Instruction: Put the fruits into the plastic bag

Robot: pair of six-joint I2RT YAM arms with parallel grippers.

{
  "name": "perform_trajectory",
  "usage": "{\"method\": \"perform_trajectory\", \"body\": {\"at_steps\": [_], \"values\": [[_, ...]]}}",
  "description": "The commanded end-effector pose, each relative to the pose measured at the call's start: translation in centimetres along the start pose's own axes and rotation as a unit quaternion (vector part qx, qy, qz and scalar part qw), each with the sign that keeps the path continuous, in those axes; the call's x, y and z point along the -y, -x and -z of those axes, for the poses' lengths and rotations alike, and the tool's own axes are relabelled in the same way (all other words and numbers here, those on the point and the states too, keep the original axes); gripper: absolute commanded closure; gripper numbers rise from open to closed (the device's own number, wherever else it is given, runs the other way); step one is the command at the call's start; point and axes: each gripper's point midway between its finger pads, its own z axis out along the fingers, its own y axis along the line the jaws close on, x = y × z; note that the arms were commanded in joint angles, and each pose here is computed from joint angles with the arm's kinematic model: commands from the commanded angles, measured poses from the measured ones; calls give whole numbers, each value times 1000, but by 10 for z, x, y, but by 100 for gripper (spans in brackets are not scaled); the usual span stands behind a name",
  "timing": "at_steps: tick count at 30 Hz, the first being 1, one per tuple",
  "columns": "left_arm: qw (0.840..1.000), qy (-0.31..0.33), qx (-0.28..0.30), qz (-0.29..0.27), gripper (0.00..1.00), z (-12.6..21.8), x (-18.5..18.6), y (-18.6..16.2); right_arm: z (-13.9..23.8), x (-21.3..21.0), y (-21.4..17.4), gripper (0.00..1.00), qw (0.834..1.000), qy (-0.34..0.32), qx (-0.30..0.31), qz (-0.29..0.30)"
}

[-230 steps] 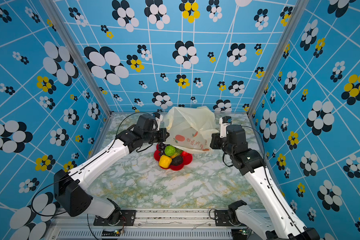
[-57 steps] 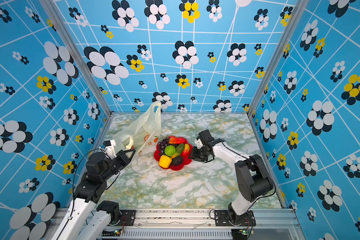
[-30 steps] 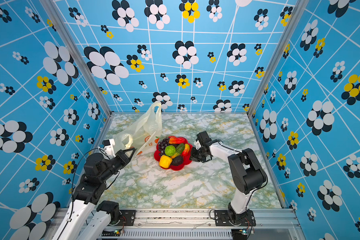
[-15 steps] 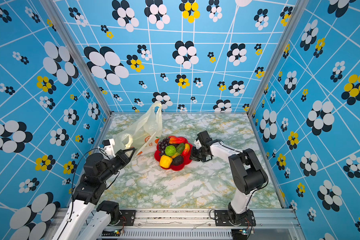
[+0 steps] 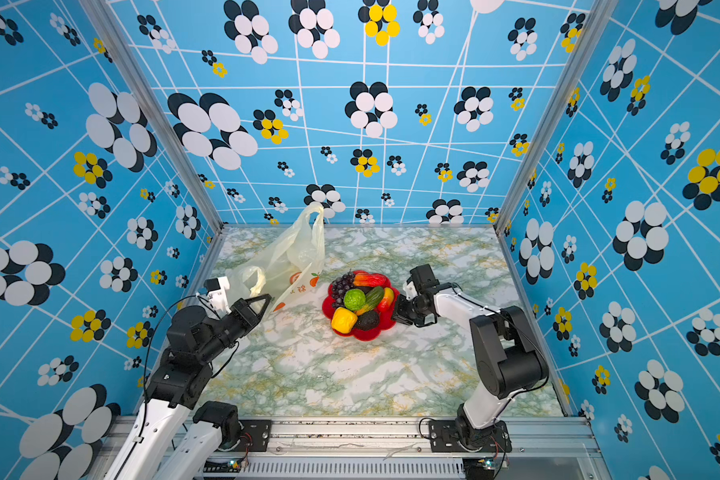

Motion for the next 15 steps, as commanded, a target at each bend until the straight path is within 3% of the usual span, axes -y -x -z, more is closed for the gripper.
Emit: {"method": "perform_trajectory", "body": {"at_steps": [1,9,15], "values": [[1000,-14,-8,-2,100,-4,3,-3,7,22,-9,100,999,-39,-3,-5],[1000,-13,-11,-1,100,-6,1,-5,9,23,-9,100,999,-36,-1,-6],[1000,-10,-12,-3,100,-5,0,-7,12,20,-6,81,999,-32,4,-4]]}}
